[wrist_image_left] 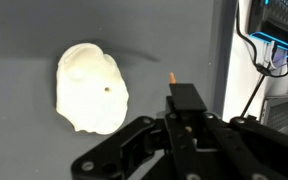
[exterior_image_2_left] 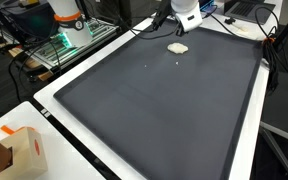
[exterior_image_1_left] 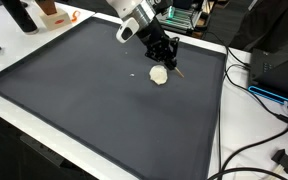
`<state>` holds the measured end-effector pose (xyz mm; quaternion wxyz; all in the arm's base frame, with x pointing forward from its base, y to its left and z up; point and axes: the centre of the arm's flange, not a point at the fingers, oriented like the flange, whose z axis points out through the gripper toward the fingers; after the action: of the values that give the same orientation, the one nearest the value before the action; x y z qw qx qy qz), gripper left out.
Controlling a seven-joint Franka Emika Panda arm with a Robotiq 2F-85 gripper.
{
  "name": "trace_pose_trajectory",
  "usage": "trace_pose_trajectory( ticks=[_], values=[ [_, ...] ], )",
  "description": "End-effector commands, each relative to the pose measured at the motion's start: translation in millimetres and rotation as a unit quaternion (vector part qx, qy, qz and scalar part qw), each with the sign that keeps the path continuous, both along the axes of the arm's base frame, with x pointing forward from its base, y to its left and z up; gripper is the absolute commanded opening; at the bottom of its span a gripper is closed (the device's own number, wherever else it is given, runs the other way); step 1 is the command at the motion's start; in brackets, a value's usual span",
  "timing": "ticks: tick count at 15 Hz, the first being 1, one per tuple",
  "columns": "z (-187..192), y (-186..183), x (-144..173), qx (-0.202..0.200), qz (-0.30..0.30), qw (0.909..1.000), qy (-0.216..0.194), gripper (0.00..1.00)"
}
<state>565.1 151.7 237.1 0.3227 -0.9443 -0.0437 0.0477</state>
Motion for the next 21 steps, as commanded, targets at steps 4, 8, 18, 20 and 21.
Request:
trace_pose_trajectory(
  ticks=[4,8,18,20,21],
  values=[
    [5,2,0,-0.005,-0.068,0.9968,0.043,0.03],
    [14,4,-4,-0.017,-0.107,0.9916,0.069,0.03],
    [68,19,-13,-0.04,-0.174,0.9801,0.087,0.03],
    [82,22,-15,-0.051,-0.189,0.9773,0.082,0.03],
    [90,24,-16,-0.059,-0.197,0.9757,0.077,0.03]
  ],
)
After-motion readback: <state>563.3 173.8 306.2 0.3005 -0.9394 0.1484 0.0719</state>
